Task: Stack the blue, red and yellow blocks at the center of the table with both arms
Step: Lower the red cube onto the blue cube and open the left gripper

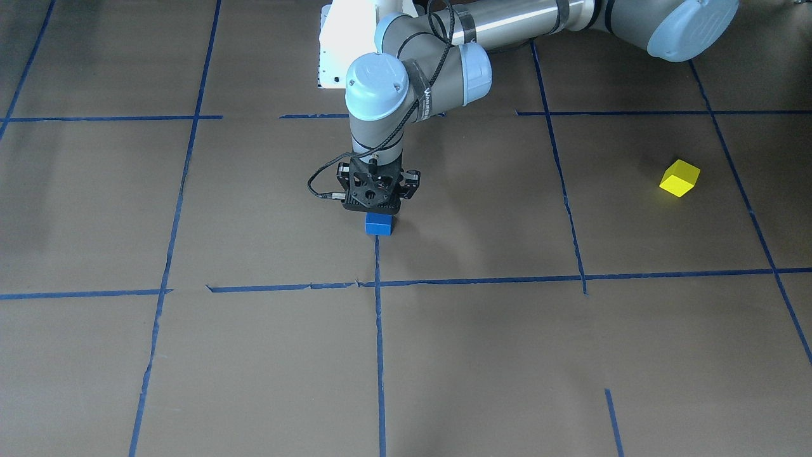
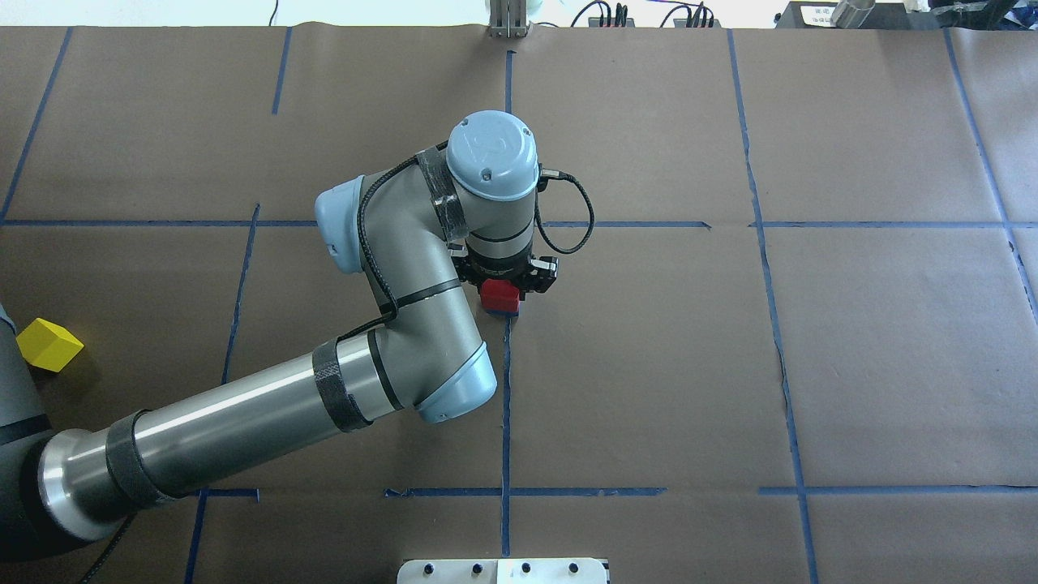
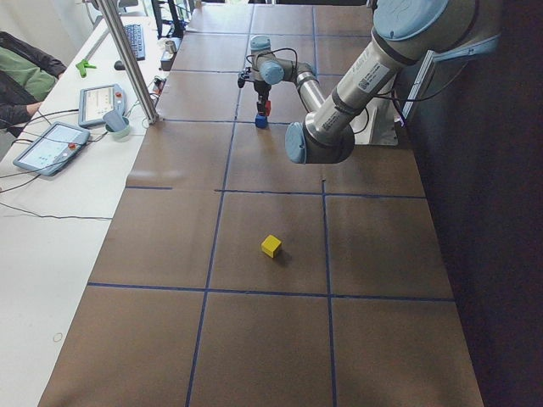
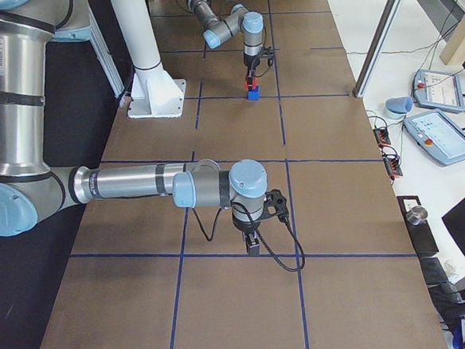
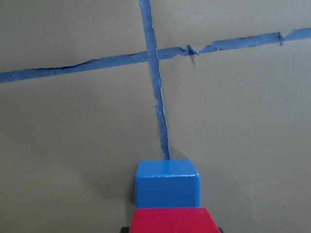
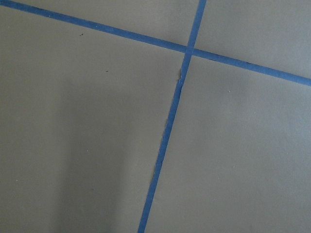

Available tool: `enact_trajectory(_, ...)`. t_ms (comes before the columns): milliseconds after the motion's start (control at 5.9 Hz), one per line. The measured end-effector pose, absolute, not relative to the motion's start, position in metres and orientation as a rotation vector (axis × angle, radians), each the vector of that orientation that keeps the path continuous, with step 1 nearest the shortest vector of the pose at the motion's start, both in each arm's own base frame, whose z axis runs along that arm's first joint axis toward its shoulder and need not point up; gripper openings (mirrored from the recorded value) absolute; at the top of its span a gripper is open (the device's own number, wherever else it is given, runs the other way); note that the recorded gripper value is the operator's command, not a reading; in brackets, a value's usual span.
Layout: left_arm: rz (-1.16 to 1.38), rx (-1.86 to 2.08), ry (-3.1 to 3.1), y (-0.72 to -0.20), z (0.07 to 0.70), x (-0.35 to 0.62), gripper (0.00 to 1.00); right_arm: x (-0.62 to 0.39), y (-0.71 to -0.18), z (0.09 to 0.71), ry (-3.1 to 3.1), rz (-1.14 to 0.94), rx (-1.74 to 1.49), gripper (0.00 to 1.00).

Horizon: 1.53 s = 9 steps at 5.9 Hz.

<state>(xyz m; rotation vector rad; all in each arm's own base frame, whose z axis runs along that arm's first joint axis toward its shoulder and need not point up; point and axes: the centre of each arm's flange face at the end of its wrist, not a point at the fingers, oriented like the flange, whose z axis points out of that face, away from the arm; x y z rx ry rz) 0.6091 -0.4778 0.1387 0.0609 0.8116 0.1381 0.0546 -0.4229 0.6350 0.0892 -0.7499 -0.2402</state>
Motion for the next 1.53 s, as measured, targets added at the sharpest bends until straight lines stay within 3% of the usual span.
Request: enact_trajectory(1526,0.1,0.052,0.817,-0.487,0.15,0.617,0.09,0.055,-0.423,0.636,-0.75,-0.24,0.088,1.0)
